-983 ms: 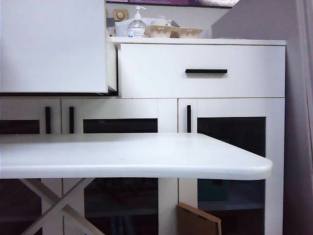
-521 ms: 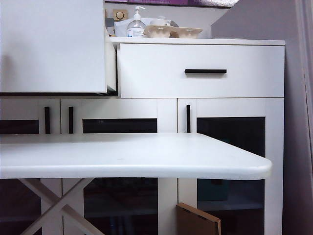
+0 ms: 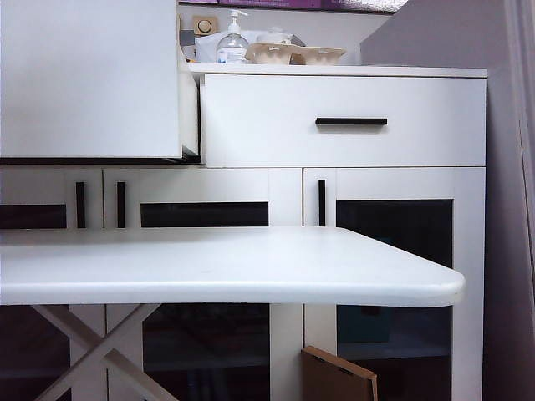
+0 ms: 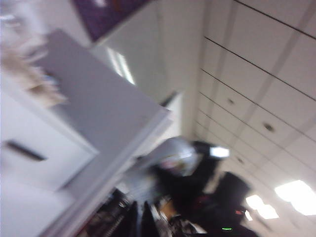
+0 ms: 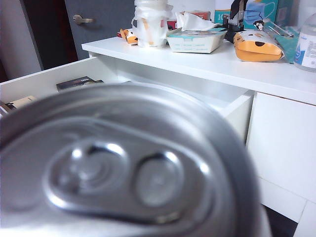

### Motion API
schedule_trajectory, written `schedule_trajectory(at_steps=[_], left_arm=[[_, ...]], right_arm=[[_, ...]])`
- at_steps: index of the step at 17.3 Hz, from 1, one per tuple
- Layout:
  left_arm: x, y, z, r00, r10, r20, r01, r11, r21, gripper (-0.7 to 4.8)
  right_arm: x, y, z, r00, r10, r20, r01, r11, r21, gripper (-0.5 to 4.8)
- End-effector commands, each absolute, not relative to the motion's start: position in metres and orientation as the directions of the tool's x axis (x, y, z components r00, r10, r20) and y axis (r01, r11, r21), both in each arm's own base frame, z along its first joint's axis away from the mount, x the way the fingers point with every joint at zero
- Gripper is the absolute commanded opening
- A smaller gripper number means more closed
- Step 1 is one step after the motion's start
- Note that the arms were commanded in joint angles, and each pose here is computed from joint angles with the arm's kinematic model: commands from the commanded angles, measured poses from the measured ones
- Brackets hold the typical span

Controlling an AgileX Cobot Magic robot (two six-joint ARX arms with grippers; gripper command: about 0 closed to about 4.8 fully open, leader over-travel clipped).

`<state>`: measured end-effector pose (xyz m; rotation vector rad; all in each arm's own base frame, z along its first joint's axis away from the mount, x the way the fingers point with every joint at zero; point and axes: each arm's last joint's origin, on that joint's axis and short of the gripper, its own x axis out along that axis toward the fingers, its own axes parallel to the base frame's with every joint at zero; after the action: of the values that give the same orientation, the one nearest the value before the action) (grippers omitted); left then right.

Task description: Pick up a can of beer from the white table, open the left drawer, place the beer inside the drawer, and finally close the drawer.

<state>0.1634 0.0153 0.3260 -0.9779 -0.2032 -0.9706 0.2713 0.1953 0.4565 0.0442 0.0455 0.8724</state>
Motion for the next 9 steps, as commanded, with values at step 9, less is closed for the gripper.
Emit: schedule_trajectory(at_steps=[9], left_arm=[[0.17, 0.013, 0.485, 0.67, -0.717, 0.193, 0.733, 0.597, -0.326, -0.06]], right_arm=[[0.261, 0.198, 0.484, 0.591, 0.779, 0.209, -0.795, 0.606, -0.012, 1.16]])
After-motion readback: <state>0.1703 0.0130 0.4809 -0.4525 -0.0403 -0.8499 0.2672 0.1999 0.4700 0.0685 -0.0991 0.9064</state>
